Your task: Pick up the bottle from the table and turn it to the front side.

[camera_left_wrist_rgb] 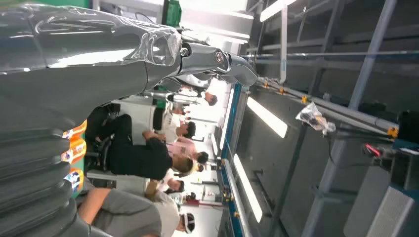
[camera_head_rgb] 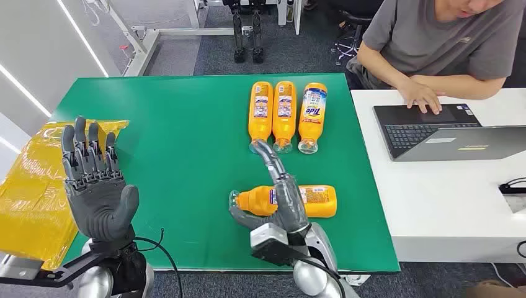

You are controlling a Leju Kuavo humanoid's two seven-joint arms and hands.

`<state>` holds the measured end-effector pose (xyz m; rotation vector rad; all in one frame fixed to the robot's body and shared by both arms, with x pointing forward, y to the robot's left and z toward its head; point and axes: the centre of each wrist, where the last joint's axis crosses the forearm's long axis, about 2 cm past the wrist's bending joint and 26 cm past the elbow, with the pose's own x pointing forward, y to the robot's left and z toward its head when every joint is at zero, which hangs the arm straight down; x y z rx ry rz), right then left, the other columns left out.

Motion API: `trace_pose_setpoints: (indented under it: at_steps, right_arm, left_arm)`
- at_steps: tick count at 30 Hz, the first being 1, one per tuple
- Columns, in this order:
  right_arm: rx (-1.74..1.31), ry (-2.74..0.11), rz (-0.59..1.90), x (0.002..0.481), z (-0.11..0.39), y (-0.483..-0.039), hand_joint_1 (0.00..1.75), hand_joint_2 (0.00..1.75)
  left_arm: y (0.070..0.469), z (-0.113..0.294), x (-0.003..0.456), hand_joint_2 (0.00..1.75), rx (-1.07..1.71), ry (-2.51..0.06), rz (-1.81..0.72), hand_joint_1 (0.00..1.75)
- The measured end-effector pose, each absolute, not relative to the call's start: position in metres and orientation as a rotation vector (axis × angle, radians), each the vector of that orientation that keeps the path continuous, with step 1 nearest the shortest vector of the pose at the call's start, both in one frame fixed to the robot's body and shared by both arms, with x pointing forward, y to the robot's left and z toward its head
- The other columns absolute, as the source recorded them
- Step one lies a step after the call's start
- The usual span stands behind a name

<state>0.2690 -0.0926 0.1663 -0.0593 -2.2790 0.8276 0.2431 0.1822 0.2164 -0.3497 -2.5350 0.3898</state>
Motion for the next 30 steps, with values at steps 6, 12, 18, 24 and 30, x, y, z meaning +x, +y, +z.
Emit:
trace_pose_setpoints:
  at_steps: [6, 12, 18, 24, 30]
  right_arm:
    - [-0.143, -2.171, 1.134, 0.287, 0.169, -0.096, 0.0, 1.75]
    - [-0.209, -2.032, 1.337, 0.305, 0.166, -0.103, 0.0, 1.75]
    - [-0.263, -1.811, 1.545, 0.332, 0.15, -0.125, 0.0, 1.75]
    - [-0.293, -1.625, 1.655, 0.352, 0.136, -0.149, 0.0, 1.75]
    - [-0.297, -1.503, 1.723, 0.363, 0.132, -0.163, 0.0, 1.75]
  left_arm:
    - [0.182, 0.217, 0.243, 1.75, -0.368, -2.537, 0.38, 0.0]
    - [0.182, 0.217, 0.243, 1.75, -0.374, -2.537, 0.38, 0.0]
    - [0.181, 0.215, 0.244, 1.75, -0.421, -2.528, 0.392, 0.0]
    - [0.18, 0.212, 0.245, 1.75, -0.425, -2.514, 0.388, 0.0]
    - [0.18, 0.211, 0.245, 1.75, -0.408, -2.505, 0.402, 0.0]
